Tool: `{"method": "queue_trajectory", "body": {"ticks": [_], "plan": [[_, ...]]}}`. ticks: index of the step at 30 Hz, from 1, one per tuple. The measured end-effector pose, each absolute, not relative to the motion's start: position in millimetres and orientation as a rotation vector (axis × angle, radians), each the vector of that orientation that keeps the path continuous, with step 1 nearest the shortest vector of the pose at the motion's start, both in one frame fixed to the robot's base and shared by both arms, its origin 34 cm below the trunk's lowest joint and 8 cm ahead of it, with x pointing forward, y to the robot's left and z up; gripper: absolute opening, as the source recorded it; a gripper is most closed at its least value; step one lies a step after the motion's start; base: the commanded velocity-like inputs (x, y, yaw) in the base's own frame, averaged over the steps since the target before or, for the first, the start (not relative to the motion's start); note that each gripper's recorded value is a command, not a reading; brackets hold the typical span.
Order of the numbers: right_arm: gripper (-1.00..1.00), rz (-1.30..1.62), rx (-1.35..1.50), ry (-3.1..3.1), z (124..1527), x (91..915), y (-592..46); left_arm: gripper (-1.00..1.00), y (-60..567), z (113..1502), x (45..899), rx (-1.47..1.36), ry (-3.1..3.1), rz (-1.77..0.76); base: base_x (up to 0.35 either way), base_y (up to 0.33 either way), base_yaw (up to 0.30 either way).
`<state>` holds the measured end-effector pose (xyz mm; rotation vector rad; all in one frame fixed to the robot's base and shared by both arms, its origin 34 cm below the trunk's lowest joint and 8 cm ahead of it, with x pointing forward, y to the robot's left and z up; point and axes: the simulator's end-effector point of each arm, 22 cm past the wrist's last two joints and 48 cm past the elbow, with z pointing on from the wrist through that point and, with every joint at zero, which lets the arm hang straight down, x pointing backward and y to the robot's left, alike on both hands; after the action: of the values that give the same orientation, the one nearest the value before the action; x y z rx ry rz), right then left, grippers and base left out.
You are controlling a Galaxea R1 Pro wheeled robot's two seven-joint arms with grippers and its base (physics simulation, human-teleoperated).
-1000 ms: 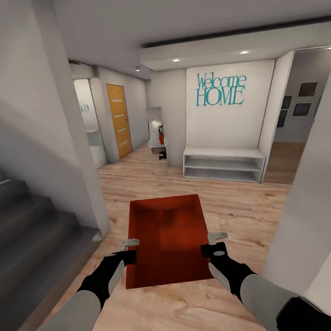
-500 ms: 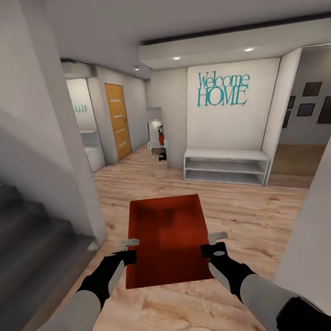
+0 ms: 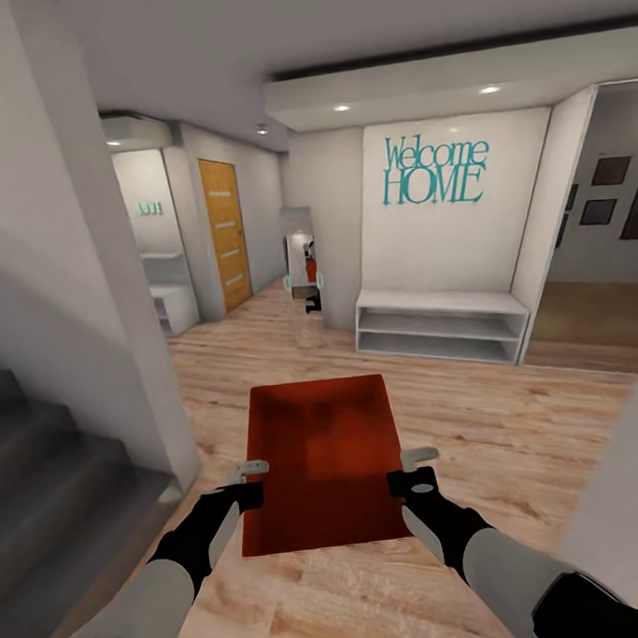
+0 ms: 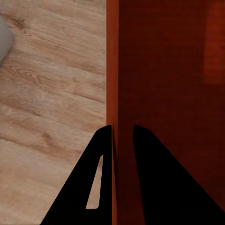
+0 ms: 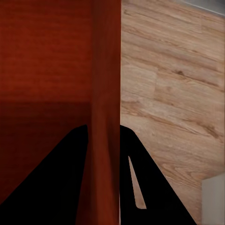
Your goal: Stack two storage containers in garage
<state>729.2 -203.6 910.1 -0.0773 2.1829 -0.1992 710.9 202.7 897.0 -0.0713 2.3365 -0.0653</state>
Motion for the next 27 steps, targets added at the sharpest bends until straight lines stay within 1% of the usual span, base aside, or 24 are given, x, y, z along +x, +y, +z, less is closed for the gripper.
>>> {"method": "queue_trajectory", "body": {"ticks": [19, 27], "plan": [[-1.00, -0.199, -0.078, 2.184, 909.8, 729.1, -203.8, -1.00, 202.5, 896.7, 710.8, -0.071, 2.337, -0.066, 0.323, 0.000, -0.002], [-1.00, -0.200, -0.077, 2.186, 908.1, 728.7, -203.8, -1.00, 202.5, 895.1, 710.5, -0.071, 2.340, -0.065, 0.323, 0.000, -0.134]]}}
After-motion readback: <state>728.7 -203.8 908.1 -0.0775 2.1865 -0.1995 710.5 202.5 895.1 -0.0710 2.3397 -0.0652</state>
